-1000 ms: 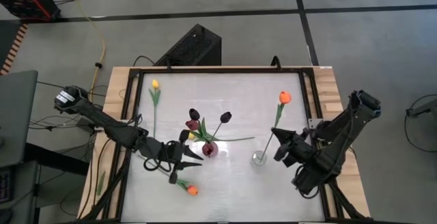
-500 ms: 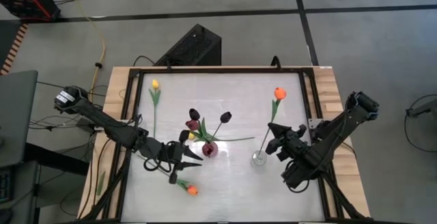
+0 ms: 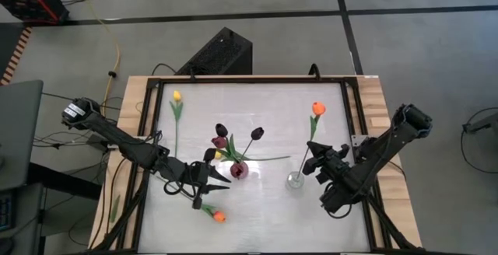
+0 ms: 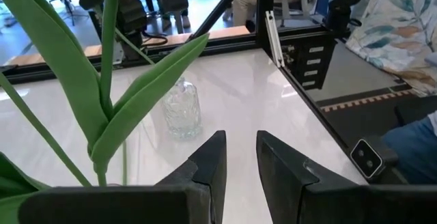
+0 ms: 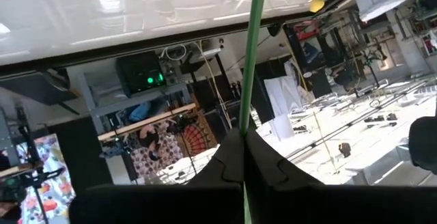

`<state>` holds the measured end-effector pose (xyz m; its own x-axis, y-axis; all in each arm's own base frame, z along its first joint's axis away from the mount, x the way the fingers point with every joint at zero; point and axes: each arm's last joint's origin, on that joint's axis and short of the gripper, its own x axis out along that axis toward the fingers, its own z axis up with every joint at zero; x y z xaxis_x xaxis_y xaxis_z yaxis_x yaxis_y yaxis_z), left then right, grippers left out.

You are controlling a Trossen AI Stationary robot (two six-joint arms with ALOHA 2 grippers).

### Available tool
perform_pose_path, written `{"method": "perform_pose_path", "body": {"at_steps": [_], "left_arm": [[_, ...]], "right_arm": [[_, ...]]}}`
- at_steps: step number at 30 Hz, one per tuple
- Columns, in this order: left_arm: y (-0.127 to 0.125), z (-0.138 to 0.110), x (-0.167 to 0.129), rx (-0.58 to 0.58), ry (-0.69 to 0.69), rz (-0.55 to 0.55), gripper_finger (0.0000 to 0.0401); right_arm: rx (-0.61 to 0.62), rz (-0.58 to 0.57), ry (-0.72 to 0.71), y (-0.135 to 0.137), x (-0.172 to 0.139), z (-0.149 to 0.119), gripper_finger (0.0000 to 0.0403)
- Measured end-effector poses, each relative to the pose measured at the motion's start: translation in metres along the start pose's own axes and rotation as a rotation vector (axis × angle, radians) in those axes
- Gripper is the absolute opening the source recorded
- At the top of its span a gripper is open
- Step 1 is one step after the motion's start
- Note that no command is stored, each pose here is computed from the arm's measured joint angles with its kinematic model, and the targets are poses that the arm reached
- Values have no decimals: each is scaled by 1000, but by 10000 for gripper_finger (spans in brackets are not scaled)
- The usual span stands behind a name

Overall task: Sort flowers into vase by color
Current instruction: Put the right orange flower into the transparent vase

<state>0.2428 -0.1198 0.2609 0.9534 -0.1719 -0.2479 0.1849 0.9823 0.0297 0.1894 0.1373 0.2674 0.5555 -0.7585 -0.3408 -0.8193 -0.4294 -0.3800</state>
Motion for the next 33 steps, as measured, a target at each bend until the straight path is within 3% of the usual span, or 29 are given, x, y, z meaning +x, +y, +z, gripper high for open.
{"method": "perform_pose_path", "body": {"at_steps": [16, 22, 27, 33], "left_arm": [[0, 0, 0, 27, 1, 0, 70], [0, -1, 0, 29, 6, 0, 70], [0, -1, 0, 29, 6, 0, 70], [0, -1, 0, 24, 12, -7, 70]], "right_arm": [[154, -57, -45, -9, -2, 11, 72], [231, -97, -83, -12, -11, 16, 108], [455, -125, -134, -16, -25, 14, 147], [894, -89, -270, -18, -48, -3, 182]]}}
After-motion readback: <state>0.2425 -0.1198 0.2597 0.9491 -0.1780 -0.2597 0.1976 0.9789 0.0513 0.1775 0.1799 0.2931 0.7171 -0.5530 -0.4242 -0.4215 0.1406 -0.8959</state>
